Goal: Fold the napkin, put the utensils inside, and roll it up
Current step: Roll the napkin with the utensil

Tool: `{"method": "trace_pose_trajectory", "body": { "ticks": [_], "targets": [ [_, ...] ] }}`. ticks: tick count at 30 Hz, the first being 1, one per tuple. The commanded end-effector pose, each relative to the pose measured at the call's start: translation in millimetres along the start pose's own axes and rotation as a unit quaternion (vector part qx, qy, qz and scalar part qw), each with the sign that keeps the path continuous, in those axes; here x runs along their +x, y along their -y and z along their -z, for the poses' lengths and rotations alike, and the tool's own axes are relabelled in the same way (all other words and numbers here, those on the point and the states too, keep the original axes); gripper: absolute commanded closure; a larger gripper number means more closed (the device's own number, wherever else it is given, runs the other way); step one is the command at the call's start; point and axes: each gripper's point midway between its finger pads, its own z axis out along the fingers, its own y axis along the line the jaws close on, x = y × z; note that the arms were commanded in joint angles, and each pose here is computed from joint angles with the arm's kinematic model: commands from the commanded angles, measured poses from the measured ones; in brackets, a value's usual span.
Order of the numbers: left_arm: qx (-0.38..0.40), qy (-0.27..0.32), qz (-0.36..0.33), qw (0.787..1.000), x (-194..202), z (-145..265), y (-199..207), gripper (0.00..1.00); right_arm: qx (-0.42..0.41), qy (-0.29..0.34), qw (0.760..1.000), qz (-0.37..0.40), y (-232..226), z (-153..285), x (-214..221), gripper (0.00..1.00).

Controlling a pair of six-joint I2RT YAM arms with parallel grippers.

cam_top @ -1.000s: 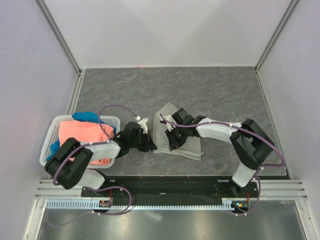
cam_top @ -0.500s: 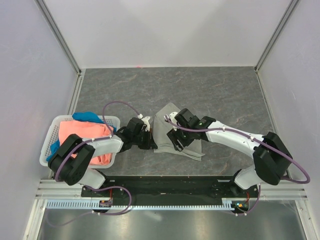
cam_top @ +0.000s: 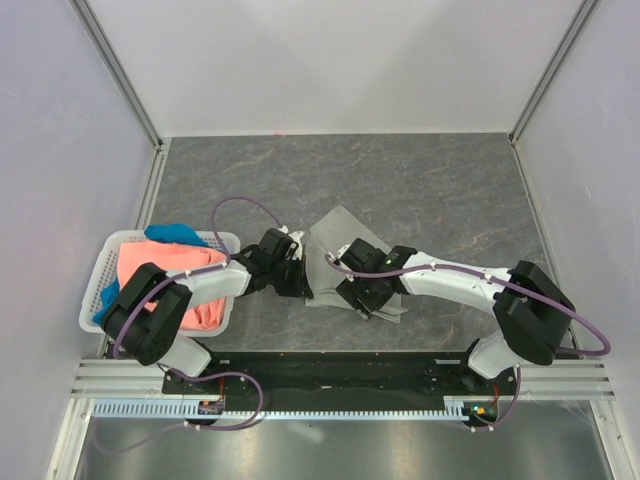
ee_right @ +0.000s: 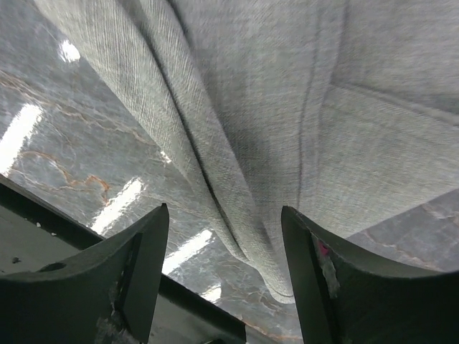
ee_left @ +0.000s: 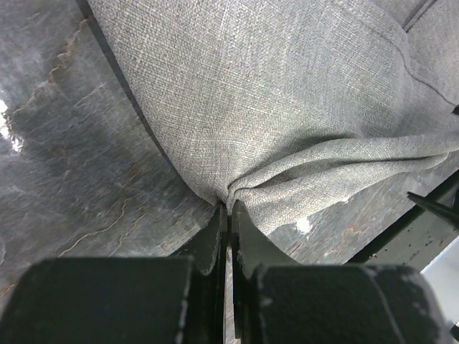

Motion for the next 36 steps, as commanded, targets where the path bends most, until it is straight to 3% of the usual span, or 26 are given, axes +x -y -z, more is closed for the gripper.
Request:
{"method": "trace_pose_trajectory", "body": {
  "ticks": [1,6,14,21,27,36],
  "targets": [
    [-0.046,-0.034,-0.006,0.998,12,3,-22,0.98,0.032,-0.030,0.999,-0.004,0,-4,8,0.29],
    [-0.044,-0.037,-0.006,0.998,10,5,-22,0.98,0.081,-0.017,0.996,-0.013,4,1,4,0.29],
    [-0.044,-0.043,-0.009,0.998,8,4,-22,0.98,0.146,0.034,0.988,0.041,1,17,-11,0.28],
    [-0.044,-0.044,-0.008,0.998,8,5,-22,0.98,0.147,0.012,0.987,0.067,-10,8,-1,0.32],
    [-0.043,-0.045,-0.010,0.998,6,6,-21,0.98,0.165,-0.030,0.983,0.077,-7,-9,8,0.44],
    [-0.037,-0.045,-0.012,0.998,5,7,-18,0.98,0.158,-0.076,0.979,0.104,-10,-23,19,0.75]
  ]
}}
